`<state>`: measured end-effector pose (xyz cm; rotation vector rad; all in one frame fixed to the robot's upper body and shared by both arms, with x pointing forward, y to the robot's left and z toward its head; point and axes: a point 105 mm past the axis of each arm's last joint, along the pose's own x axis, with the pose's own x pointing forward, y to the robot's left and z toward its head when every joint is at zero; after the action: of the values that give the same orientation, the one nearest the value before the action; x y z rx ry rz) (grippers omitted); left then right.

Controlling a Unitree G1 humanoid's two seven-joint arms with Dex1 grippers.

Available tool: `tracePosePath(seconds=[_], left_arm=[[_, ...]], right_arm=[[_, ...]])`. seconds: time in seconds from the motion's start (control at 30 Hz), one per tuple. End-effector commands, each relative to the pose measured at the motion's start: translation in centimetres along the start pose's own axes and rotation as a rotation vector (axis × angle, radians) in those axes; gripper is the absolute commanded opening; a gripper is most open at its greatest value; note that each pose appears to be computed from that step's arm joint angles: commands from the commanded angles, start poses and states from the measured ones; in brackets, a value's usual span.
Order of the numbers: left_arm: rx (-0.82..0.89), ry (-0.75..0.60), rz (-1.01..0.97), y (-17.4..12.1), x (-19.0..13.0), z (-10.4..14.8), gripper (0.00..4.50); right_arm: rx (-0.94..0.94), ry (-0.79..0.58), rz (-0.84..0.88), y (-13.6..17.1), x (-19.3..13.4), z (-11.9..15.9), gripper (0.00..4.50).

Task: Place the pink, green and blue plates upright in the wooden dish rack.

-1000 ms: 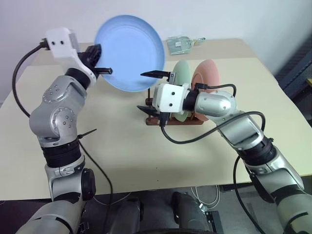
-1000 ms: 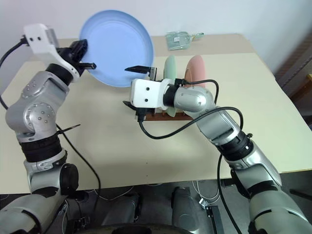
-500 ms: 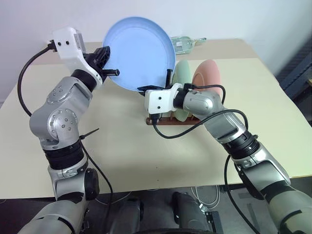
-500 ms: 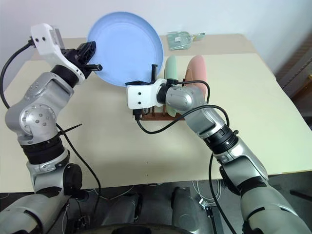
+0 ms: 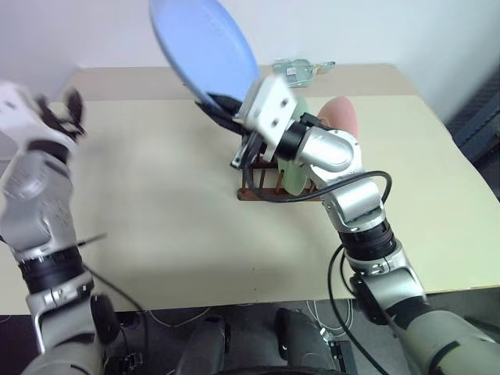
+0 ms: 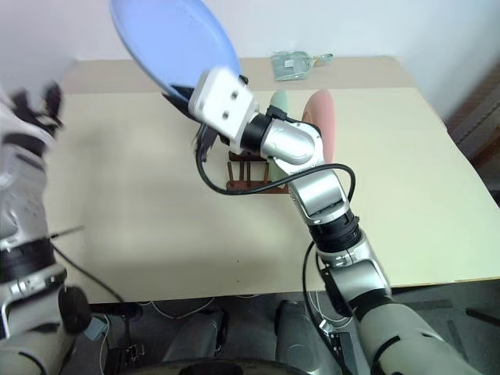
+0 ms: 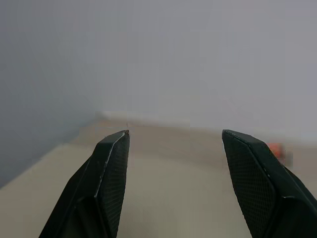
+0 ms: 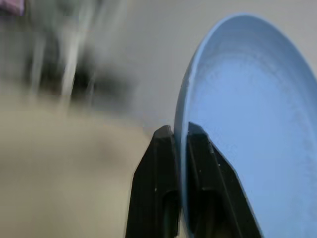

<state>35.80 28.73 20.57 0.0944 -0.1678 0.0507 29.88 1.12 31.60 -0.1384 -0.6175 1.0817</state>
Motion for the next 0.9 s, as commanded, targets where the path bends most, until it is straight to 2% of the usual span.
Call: tracePosePath(seconds=[0.03,0.17,0.23,0.47,0.7,0.9], left_arm=[[0.100,0.023,-0.233,-5.7,-1.5,-2.3,3.01],[0.081,0.051,-0.354,-8.7,-3.0,-4.3,3.01],[0.104,0.067,-0.421,-9.8,-3.8,-5.2,3.01],[0.104,0.103,-0.590,-12.0,-5.4,-6.1,3.01],[0.111,0.110,-0.610,-12.5,-5.3,-6.3,3.01],[0.106,0.124,-0.637,-12.9,-5.8,-6.5,3.01]], right_arm=[[0.362,-0.095,-0.115,-0.5,-1.7,1.8,0.00],[0.622,-0.062,-0.231,-0.2,-2.6,0.4,0.00],[0.696,-0.044,-0.278,-0.1,-2.9,-0.1,0.00],[0.843,-0.015,-0.407,-1.1,-4.0,-1.2,0.00],[0.953,-0.033,-0.425,-1.6,-4.0,-1.0,0.00],[0.985,0.026,-0.461,-2.0,-3.6,-2.0,0.00]])
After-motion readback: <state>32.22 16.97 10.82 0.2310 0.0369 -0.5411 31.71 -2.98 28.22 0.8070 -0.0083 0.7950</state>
